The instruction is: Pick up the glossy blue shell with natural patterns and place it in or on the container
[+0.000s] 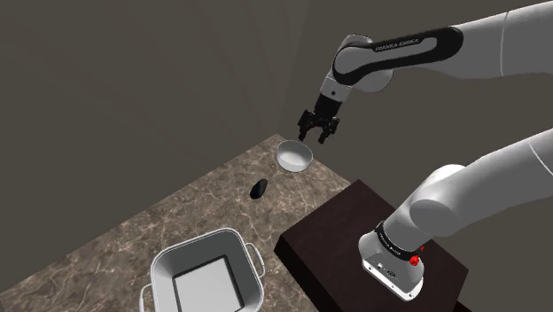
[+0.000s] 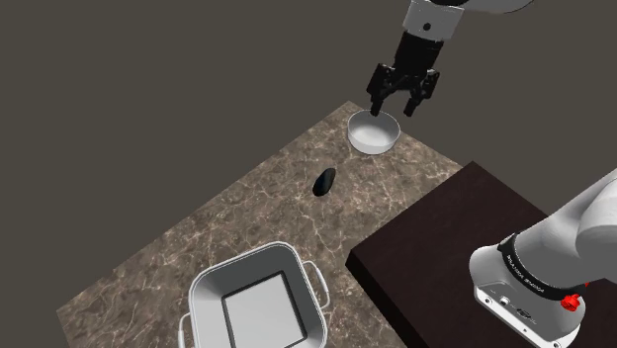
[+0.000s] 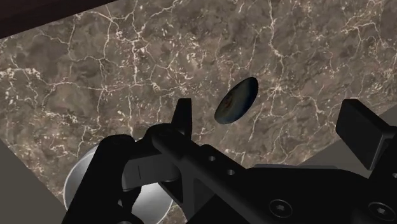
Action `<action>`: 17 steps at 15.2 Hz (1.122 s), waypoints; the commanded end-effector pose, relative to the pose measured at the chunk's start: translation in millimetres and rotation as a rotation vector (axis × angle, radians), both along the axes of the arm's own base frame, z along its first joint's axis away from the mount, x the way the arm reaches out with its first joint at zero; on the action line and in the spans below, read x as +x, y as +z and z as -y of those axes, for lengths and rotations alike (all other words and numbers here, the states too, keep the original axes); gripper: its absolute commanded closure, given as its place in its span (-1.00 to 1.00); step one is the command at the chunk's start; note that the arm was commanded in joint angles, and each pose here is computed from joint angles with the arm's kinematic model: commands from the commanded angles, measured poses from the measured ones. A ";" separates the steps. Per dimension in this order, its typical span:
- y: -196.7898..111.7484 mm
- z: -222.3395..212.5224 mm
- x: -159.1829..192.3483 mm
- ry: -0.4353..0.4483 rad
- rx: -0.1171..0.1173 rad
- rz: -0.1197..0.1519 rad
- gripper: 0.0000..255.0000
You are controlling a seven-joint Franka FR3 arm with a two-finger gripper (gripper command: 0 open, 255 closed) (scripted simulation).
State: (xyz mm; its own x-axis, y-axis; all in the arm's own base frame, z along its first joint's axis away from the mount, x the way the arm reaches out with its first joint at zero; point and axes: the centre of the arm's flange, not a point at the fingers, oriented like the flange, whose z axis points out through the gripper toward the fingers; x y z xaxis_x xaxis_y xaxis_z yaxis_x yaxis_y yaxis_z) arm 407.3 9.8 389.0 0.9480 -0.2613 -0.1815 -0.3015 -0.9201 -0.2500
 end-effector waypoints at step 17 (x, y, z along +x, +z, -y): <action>-211.0 -27.5 113.8 -0.162 0.155 -0.038 -1.00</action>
State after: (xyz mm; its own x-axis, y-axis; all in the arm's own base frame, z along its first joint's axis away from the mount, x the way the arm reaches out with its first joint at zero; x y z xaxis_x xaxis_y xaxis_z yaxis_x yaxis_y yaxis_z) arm 516.1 35.5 189.5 0.8921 -0.3693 -0.2605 -0.4450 -0.8183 -0.3637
